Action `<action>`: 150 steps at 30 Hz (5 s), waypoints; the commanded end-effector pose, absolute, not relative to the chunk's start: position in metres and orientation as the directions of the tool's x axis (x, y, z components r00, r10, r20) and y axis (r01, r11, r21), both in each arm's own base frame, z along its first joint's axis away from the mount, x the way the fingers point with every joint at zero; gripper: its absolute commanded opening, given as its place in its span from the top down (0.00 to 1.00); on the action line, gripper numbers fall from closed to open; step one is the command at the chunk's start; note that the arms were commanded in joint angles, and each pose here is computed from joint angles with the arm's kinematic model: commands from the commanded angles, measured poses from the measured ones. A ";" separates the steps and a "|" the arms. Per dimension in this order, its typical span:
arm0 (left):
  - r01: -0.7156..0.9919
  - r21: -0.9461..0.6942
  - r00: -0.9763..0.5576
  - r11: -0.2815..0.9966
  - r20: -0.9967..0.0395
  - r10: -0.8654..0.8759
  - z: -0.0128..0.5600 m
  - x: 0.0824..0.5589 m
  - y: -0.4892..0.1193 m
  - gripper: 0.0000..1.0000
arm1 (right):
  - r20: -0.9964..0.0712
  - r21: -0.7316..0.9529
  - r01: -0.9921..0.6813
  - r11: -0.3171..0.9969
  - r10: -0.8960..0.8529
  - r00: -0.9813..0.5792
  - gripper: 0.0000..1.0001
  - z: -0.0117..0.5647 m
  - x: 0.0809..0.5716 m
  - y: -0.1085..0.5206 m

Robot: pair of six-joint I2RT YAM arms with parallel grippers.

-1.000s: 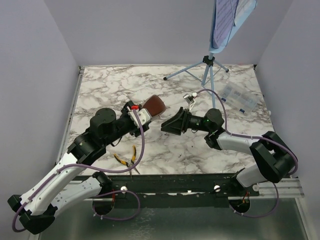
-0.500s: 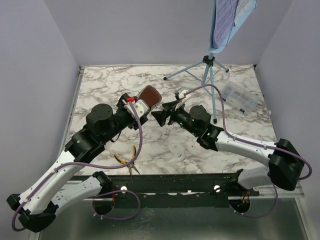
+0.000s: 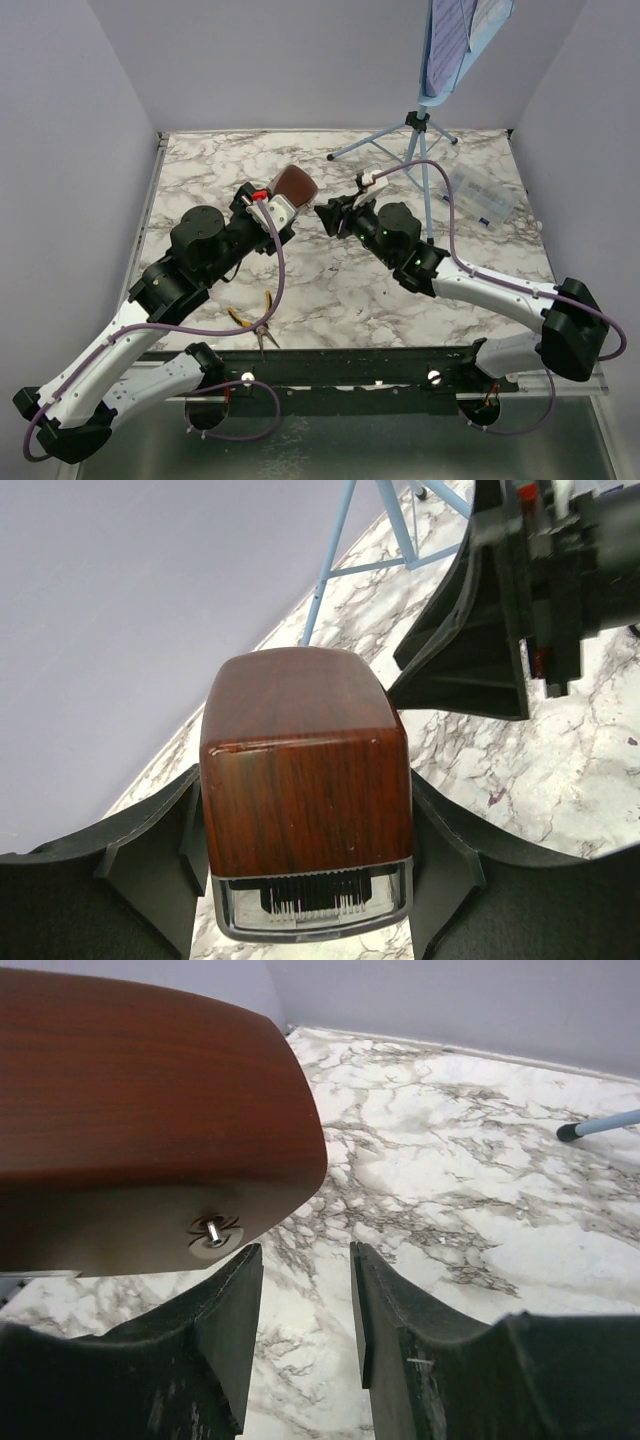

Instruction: Set up the instrument practice props

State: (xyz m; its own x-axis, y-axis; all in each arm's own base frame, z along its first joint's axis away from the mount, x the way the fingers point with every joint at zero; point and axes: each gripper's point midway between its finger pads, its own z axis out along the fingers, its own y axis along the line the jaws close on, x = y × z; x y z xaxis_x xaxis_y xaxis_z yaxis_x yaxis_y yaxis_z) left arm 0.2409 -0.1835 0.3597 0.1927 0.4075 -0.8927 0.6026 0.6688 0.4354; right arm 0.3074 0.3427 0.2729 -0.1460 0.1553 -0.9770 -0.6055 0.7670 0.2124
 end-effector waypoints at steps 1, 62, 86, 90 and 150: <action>0.487 0.460 0.336 0.742 -0.883 0.327 0.424 0.244 -0.173 1.00 | -0.953 0.302 -0.618 0.726 0.240 -0.184 0.54 0.294 0.292 0.340; 0.654 0.018 0.113 0.756 -0.991 -0.073 0.300 0.248 -0.225 1.00 | -0.544 0.834 -0.448 0.321 0.343 -0.766 0.24 0.214 0.265 0.295; 0.406 -0.230 -0.290 0.885 -0.950 -0.114 0.173 0.256 -0.221 0.31 | -0.623 0.762 -0.488 0.426 0.274 -0.733 0.22 0.185 0.247 0.276; 0.339 -0.254 -0.402 0.906 -0.910 -0.105 0.166 0.252 -0.218 0.13 | -0.632 0.755 -0.496 0.429 0.274 -0.725 0.22 0.187 0.247 0.275; 0.769 0.113 0.275 0.629 -0.947 -0.166 0.416 0.220 -0.246 1.00 | -0.271 0.903 -0.361 -0.233 0.345 -0.899 0.20 0.277 0.237 0.311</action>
